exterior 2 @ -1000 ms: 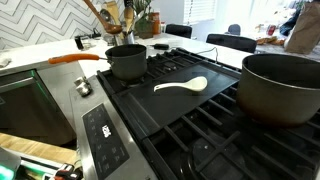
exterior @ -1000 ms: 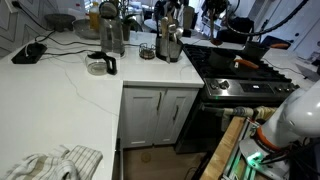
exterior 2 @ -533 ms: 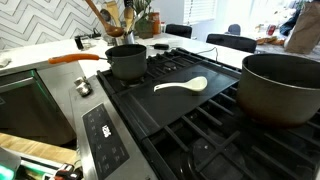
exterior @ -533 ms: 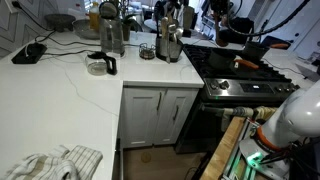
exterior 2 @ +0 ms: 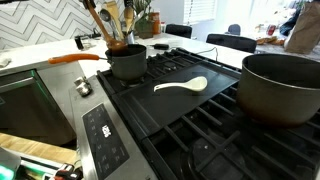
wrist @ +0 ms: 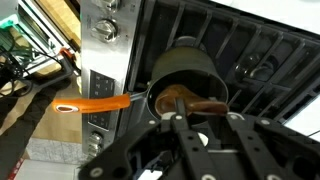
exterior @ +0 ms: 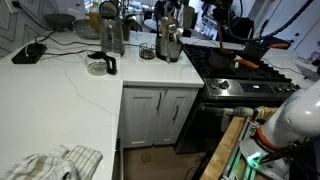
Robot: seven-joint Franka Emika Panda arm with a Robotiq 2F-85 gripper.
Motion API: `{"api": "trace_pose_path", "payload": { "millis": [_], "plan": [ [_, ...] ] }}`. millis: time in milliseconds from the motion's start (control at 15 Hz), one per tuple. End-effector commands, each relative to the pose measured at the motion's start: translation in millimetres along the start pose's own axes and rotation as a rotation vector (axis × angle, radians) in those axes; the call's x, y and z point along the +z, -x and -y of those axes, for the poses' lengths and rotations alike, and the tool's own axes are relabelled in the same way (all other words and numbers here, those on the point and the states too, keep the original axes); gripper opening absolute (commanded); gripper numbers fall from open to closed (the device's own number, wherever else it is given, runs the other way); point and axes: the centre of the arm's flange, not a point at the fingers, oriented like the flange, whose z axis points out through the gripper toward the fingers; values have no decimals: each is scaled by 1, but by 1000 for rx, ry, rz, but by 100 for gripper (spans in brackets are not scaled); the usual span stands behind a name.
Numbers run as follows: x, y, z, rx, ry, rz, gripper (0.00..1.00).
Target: Put the wooden ladle in the pot on the left
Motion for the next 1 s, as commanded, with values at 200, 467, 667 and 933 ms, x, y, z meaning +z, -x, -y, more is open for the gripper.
{"api": "trace_pose_path", "payload": {
  "millis": [200, 467, 667, 933],
  "plan": [
    [53, -15, -4, 18, -11, 62, 7],
    [77, -22, 1, 8, -42, 91, 7],
    [92, -26, 4, -2, -57, 131, 7],
    [109, -29, 2, -17, -58, 177, 7]
  ]
}}
